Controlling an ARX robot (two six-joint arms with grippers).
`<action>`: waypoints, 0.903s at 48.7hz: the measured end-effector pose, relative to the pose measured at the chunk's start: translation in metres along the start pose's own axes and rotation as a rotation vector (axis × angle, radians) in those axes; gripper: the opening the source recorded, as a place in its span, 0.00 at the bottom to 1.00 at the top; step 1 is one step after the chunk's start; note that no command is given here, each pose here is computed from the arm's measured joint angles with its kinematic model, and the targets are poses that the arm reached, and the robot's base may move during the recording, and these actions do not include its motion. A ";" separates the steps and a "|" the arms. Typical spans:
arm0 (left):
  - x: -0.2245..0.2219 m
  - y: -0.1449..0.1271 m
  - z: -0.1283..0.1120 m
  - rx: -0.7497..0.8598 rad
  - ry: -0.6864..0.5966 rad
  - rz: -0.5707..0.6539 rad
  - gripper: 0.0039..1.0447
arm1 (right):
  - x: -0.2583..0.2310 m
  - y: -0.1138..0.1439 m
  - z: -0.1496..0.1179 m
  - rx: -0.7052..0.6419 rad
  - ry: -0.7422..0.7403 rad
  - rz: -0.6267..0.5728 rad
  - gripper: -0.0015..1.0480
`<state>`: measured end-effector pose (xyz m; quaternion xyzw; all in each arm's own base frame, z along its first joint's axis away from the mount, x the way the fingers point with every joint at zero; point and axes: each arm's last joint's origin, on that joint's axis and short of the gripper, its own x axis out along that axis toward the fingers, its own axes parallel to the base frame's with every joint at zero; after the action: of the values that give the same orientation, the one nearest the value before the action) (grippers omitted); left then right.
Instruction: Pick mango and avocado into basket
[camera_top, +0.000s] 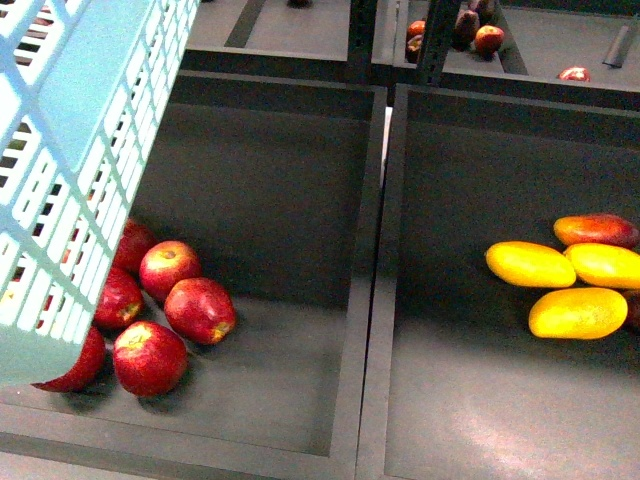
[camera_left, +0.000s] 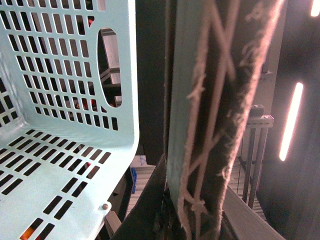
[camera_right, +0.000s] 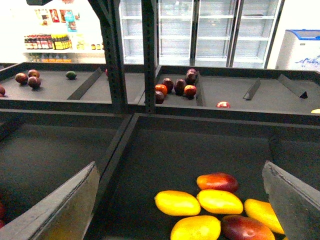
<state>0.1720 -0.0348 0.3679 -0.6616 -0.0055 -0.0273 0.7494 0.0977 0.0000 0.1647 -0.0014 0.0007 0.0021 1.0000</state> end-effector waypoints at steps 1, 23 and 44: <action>0.000 0.000 0.000 0.000 0.003 0.000 0.12 | 0.000 0.000 0.000 0.000 0.000 0.000 0.93; 0.018 0.000 -0.020 0.618 0.395 0.335 0.10 | 0.000 0.000 0.000 0.000 0.000 -0.002 0.93; 0.097 0.065 -0.093 0.975 0.997 0.275 0.09 | 0.000 0.000 0.000 0.000 0.000 -0.003 0.93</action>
<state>0.2690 -0.1218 0.2962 -0.1541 0.4101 -0.2265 0.8699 0.0977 -0.0001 0.1647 -0.0016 0.0007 0.0004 1.0000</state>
